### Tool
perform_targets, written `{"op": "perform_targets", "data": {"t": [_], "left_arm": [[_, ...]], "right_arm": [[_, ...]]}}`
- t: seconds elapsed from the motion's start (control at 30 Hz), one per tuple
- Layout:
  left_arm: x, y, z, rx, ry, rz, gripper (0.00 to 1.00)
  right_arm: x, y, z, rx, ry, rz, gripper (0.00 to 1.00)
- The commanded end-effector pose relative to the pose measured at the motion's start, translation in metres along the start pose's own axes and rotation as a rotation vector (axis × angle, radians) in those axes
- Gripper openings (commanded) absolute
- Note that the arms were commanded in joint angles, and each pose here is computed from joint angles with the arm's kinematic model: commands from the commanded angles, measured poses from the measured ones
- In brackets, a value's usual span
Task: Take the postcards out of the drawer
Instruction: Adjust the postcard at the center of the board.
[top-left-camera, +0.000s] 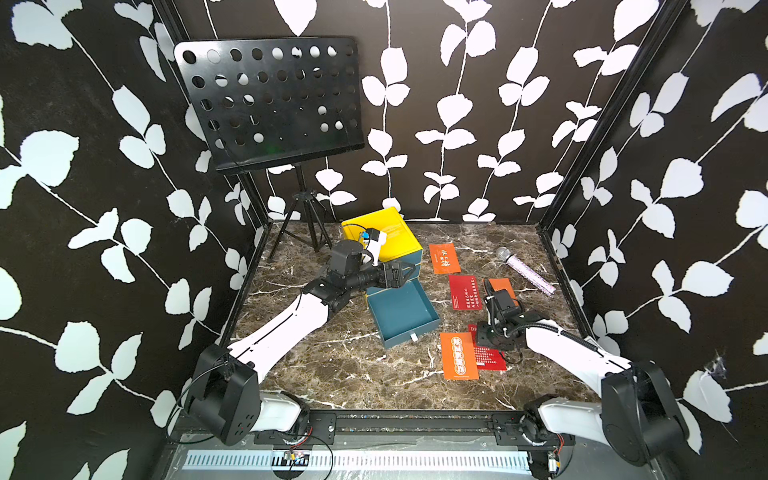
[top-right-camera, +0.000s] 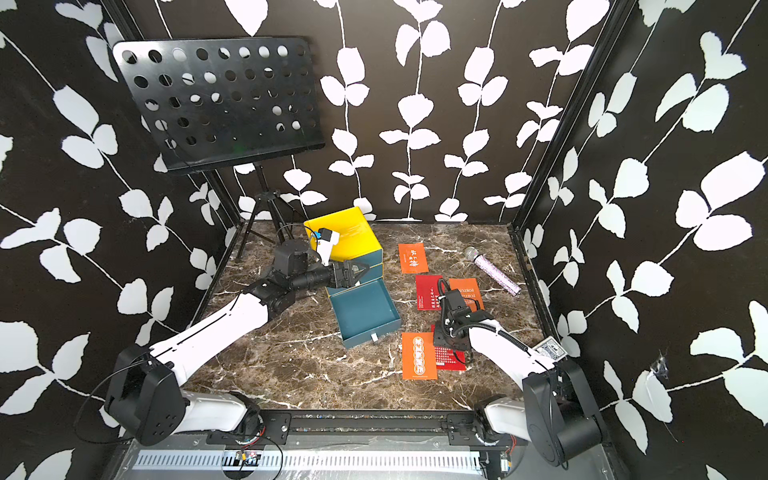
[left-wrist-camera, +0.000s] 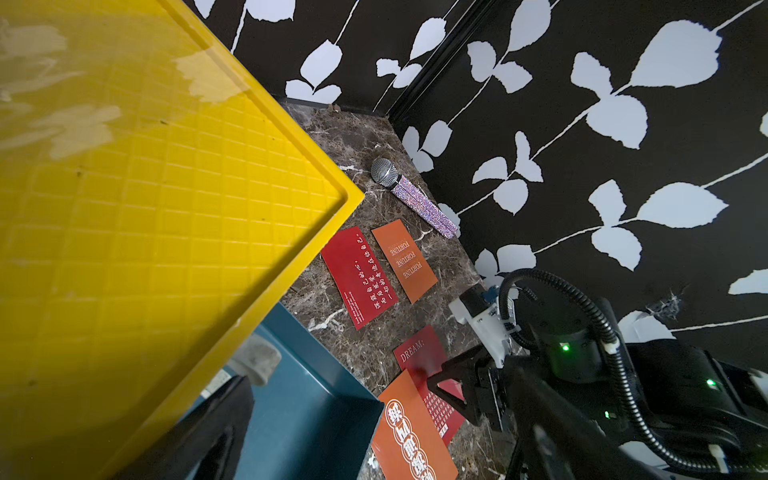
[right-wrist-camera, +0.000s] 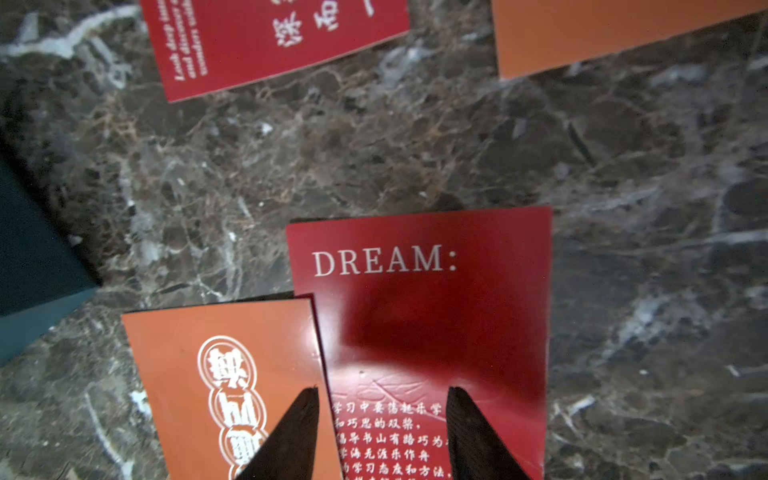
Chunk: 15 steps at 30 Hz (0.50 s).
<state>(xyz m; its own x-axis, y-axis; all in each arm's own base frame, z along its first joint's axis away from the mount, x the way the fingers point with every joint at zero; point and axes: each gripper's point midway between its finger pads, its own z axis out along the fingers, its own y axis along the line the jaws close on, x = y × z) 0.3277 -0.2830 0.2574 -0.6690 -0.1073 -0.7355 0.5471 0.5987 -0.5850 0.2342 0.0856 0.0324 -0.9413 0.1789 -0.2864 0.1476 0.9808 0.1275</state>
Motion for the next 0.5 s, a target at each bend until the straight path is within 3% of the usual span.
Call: {"op": "perform_targets", "data": {"t": [0.0,0.27,0.47], "left_arm": [[-0.005,0.001,-0.008,-0.012,-0.023,0.006,0.99],[-0.007,0.002,-0.012,-0.009,-0.031,0.01,0.99],[-0.008,0.005,-0.014,-0.008,-0.032,0.006,0.99]], "right_arm": [[-0.001,-0.013,0.008,0.069,-0.016,0.06,0.49],[0.003,-0.044,0.012,0.25,0.05,0.082,0.48],[0.007,-0.067,0.009,0.301,0.099,0.112,0.47]]}}
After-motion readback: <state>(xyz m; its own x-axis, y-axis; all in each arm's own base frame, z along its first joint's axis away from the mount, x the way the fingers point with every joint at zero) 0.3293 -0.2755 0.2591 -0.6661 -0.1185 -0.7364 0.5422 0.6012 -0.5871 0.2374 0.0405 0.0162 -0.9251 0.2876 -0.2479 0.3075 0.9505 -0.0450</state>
